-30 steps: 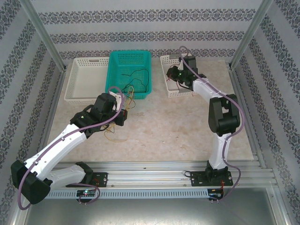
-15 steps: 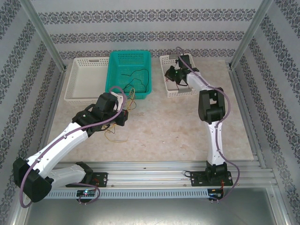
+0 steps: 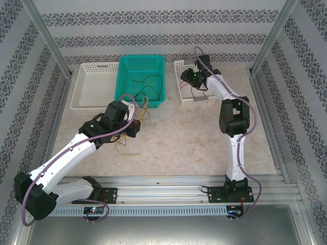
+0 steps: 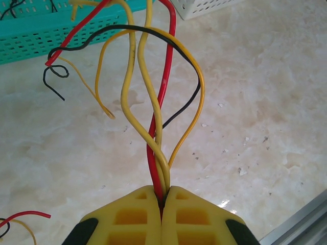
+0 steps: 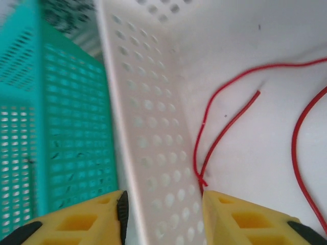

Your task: Untangle the cables

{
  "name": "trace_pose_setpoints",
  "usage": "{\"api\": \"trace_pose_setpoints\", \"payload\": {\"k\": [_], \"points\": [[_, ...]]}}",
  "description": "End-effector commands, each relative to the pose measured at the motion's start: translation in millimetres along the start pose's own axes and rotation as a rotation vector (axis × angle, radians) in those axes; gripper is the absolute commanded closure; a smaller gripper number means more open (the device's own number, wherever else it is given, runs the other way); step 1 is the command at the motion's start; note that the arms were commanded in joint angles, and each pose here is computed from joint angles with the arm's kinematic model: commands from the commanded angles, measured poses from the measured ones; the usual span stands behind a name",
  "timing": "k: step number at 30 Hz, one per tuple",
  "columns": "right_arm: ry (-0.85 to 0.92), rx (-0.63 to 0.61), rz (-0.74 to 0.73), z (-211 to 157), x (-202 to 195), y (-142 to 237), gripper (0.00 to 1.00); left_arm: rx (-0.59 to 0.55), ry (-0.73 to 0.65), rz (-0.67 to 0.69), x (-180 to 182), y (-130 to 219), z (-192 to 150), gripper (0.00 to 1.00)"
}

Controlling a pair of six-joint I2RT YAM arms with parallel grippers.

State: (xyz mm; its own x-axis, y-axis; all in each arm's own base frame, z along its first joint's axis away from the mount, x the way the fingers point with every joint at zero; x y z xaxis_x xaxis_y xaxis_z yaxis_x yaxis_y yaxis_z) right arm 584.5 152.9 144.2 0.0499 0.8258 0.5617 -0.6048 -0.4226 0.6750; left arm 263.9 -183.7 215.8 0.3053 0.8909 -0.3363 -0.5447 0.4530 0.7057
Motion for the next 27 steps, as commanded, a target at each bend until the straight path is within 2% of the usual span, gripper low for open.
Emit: {"api": "trace_pose_setpoints", "payload": {"k": [1, 5, 9, 13, 17, 20, 23, 27], "points": [[0.09, -0.143, 0.027, 28, 33, 68, 0.55, -0.007, 0.029, -0.063, -9, -4, 5, 1.0], [0.13, -0.183, 0.148, 7, 63, 116, 0.54, -0.021, 0.091, -0.162, -29, -11, 15, 1.0], [0.19, -0.155, 0.284, -47, 85, 157, 0.54, -0.034, 0.096, -0.217, -56, -26, 25, 1.0], [0.228, -0.113, 0.369, -111, 89, 183, 0.53, -0.032, 0.069, -0.267, -88, -44, 31, 1.0], [0.25, -0.099, 0.397, -171, 77, 194, 0.53, -0.034, 0.099, -0.343, -111, -59, 35, 1.0], [0.246, -0.105, 0.398, -201, 62, 197, 0.52, -0.04, 0.127, -0.386, -120, -67, 33, 1.0], [0.242, -0.122, 0.381, -220, 45, 197, 0.52, -0.045, 0.156, -0.412, -124, -74, 31, 1.0], [0.253, -0.125, 0.404, -236, 42, 194, 0.52, -0.037, 0.19, -0.452, -131, -82, 29, 1.0]]}}
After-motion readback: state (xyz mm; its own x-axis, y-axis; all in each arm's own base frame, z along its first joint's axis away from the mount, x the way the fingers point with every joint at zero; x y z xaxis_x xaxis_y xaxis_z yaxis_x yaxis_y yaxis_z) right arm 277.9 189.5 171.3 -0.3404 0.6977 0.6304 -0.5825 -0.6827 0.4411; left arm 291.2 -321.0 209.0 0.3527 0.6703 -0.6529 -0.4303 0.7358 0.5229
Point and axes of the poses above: each hand's point on the last joint's axis, 136 mm out from that joint toward the fingers, its own y axis back along the fingers, its own x axis along the line the jaws close on, z = x × y, the point moved 1 cm from there along y, back along the fingers, and after that the axes turned 5 degrees about y, right-handed, at the moved point
